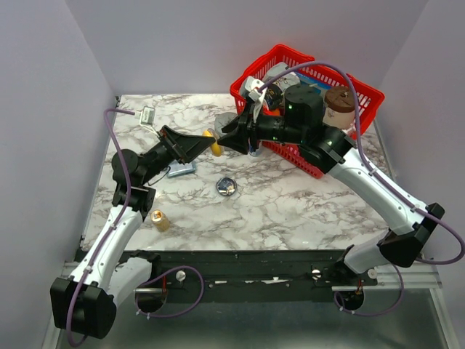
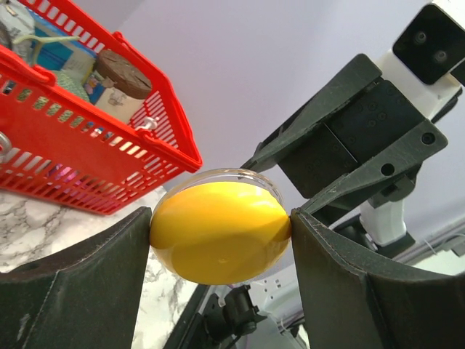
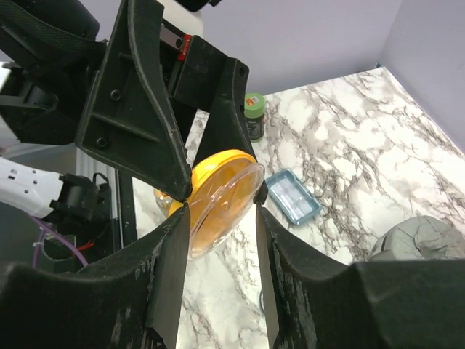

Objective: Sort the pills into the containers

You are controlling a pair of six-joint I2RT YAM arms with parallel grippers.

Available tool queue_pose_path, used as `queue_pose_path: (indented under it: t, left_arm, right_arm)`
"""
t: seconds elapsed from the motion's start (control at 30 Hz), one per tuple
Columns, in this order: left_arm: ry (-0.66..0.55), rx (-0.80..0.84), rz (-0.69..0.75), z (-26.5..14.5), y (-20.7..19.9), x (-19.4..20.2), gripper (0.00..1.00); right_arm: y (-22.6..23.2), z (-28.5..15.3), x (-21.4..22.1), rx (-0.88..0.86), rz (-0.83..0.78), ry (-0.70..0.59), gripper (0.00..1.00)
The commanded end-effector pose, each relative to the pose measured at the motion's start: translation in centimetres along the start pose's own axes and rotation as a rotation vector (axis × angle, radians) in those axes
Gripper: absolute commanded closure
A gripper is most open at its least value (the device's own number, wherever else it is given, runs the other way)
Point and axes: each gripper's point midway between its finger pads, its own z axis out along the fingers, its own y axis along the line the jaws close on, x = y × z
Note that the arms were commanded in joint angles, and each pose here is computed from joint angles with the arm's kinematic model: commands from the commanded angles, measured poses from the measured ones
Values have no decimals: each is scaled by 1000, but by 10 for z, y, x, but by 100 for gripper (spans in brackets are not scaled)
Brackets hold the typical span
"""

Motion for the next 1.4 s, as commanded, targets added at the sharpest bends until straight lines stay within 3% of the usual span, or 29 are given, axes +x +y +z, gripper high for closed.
queue_pose_path:
  t: [0.0,0.5,0.7,0.8,0.9,1.0,1.03,1.17,1.37]
  left_arm:
    - [-49,62,85,1,-35,-15,90]
    - [-69,27,103,-1,-27,-15,89]
    - [-67,15,102,-1,-23,-13,88]
    - [-67,7,98,-3,-19,-11,85]
    - [-68,-1,87,-4,-17,-9,76]
    - [-70,-14,84,-7,-15,-7,49]
    - [-67,-22,82,-8,-14,-6,32]
    - [-65,-53,93,-13,-12,-4,2]
    - [-47,-147,127,-30,4,9,1]
  right_arm:
    - [-14,15,29,61,-3,79,53]
    - [-15,29,39,64,11,99,78]
    - [-17,25,30,83,-1,68,98]
    - [-18,23,25,94,-14,53,100]
    - [-18,20,21,94,-28,34,100]
    - [-18,18,20,102,-35,30,99]
    - [-18,18,18,102,-40,26,99]
    - [-22,15,17,124,-55,25,100]
    - [-36,5,20,177,-77,29,99]
